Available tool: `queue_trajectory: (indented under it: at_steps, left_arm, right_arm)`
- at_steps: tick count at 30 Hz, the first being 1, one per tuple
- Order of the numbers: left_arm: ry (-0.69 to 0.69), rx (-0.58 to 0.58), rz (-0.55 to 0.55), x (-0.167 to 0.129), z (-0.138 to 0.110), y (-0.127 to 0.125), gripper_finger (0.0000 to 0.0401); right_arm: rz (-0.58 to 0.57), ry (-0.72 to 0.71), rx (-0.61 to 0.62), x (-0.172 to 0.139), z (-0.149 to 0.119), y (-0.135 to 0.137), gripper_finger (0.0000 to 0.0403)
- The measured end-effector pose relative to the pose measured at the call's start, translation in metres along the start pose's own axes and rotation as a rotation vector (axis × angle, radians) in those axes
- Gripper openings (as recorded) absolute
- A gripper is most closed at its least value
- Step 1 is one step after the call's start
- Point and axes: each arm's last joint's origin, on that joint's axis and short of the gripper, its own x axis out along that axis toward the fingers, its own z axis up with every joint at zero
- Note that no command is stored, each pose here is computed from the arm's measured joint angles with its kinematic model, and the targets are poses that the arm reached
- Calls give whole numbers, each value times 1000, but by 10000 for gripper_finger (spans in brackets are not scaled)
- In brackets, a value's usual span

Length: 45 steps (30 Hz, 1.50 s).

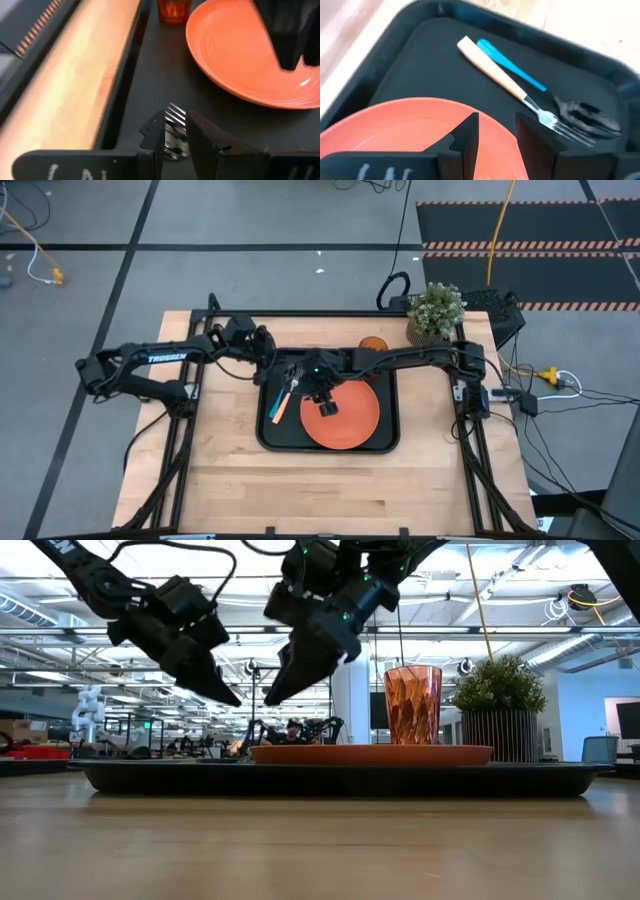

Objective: Pick and place plate/cup/fork/spoon on tray
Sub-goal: Adjust the blue spoon on the black serving tray

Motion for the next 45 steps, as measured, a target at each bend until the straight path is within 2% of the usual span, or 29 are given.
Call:
queue_trajectory:
  at_steps: [5, 10, 20, 26, 30, 36, 45]
  left_arm:
    - [60, -49, -38, 11, -6, -6, 81]
    - [107, -58, 28, 17, -8, -8, 81]
    - [193, -149, 64, 21, -13, -18, 81]
    - [180, -69, 14, 35, -11, -29, 81]
    - [159, -20, -5, 47, -12, -33, 81]
    - [231, -16, 36, 59, -24, -29, 81]
    - [287, -73, 36, 67, -36, -24, 81]
  right_arm:
    - [-39, -12, -5, -16, 6, 0, 118]
    - [-94, -5, -10, -35, 12, 0, 118]
    - [-234, 13, -60, -83, 21, 3, 118]
    - [-292, -71, -72, -121, 31, 7, 118]
    - [-303, -107, -75, -135, 34, 9, 118]
    - [-297, -99, -71, -135, 33, 10, 118]
    - [-306, -105, -100, -115, 13, 14, 118]
